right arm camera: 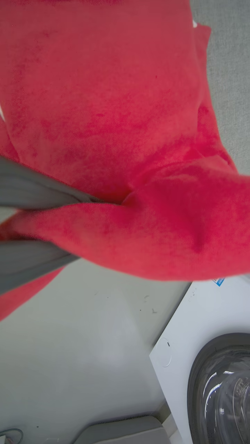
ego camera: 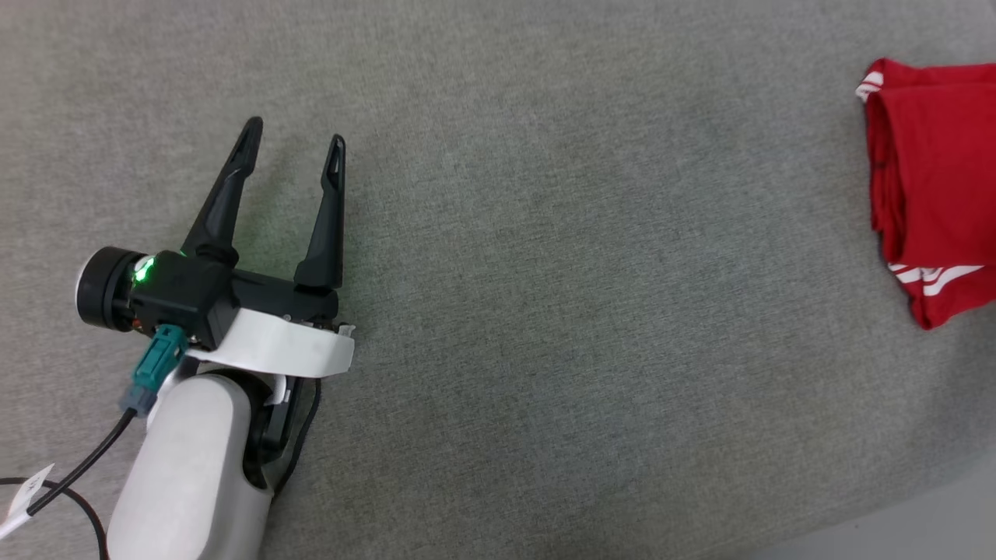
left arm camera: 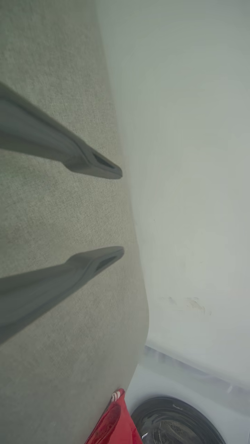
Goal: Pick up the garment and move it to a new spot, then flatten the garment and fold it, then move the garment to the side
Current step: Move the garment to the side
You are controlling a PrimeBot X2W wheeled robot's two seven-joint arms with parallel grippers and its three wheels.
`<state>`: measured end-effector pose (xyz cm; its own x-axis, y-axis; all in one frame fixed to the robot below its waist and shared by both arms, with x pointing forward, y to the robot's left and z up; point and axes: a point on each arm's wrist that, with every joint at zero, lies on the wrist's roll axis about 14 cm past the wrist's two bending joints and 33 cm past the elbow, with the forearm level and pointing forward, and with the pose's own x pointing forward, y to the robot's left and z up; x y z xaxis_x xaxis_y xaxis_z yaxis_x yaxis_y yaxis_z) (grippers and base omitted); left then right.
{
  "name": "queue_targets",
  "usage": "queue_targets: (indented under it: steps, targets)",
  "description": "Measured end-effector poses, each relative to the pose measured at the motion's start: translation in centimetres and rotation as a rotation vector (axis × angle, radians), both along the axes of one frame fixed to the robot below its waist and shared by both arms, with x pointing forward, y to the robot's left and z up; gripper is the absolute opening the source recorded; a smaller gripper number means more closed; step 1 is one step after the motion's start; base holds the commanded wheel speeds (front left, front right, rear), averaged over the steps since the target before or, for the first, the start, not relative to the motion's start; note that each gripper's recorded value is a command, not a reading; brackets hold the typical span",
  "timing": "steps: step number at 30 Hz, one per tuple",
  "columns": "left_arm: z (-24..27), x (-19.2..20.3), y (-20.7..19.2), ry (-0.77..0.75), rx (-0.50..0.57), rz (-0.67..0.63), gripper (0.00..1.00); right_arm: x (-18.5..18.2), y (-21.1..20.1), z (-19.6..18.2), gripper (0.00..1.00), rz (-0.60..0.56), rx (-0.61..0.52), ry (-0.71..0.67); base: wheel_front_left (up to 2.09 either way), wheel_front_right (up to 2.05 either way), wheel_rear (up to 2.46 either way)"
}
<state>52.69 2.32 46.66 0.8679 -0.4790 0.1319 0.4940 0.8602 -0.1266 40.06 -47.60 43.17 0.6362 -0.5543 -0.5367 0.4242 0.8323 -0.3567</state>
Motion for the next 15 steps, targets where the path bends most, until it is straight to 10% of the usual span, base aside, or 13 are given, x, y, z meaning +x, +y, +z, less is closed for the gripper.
queue_targets:
  steps: [3,4,5,15]
  targets:
    - [-1.6,0.5,-0.1,0.025,0.008,-0.010,1.00,0.5,-0.1,-1.4,0.04,-0.013,-0.011,-0.012,0.00,0.00,0.00]
    - [-2.4,0.7,0.0,0.041,0.013,-0.011,1.00,0.7,0.5,-2.8,0.81,-0.007,-0.005,-0.016,0.00,0.00,0.00]
    - [-2.8,0.7,0.1,0.047,0.017,-0.011,1.00,0.6,0.7,-3.5,1.00,-0.010,0.000,-0.013,0.00,0.00,0.00]
    - [-2.7,-0.1,1.6,0.065,0.048,0.016,1.00,0.8,0.0,-0.9,1.00,0.009,-0.106,-0.152,0.00,0.00,0.00]
